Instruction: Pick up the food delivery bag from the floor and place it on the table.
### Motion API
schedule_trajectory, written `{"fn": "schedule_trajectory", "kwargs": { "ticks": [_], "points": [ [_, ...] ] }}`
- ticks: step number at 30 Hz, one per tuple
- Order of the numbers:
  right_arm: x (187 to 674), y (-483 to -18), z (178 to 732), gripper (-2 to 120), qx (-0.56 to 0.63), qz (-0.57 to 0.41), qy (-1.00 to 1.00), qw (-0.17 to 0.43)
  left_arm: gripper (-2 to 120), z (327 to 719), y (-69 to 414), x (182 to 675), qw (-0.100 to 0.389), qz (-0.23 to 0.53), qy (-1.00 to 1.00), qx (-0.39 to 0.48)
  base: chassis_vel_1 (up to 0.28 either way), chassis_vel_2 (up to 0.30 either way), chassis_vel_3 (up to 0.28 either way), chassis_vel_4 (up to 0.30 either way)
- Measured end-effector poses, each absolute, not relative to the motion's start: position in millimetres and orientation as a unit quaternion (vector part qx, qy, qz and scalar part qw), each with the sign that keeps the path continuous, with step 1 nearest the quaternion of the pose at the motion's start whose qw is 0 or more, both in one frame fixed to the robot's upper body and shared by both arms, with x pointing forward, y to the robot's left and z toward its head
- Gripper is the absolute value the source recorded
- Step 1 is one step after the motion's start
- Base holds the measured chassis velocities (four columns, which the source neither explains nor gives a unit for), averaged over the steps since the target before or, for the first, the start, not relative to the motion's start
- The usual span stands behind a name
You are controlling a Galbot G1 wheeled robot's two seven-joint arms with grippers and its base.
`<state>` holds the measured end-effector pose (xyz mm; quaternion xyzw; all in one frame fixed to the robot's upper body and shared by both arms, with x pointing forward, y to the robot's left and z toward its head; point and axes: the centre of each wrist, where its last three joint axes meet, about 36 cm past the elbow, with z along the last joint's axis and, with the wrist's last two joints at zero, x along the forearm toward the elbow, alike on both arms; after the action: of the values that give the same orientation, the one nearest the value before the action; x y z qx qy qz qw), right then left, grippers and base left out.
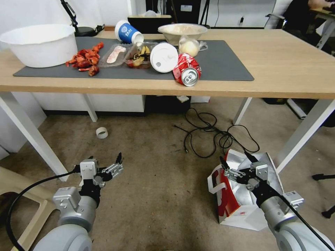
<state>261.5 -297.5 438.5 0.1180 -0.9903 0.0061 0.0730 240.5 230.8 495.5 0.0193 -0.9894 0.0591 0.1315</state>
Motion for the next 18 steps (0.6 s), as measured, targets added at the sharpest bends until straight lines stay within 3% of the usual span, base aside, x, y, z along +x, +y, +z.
{"fn": "schedule_trajectory", "kwargs": {
  "ticks": [18],
  "points": [
    [260.2, -298.1, 438.5, 100, 0.115, 0.006, -0.991, 0.072, 100, 496.5, 231.4, 239.6, 0.129, 0.055, -0.990, 0.019, 0.000, 0.000, 0.000, 0.000]
  ]
}}
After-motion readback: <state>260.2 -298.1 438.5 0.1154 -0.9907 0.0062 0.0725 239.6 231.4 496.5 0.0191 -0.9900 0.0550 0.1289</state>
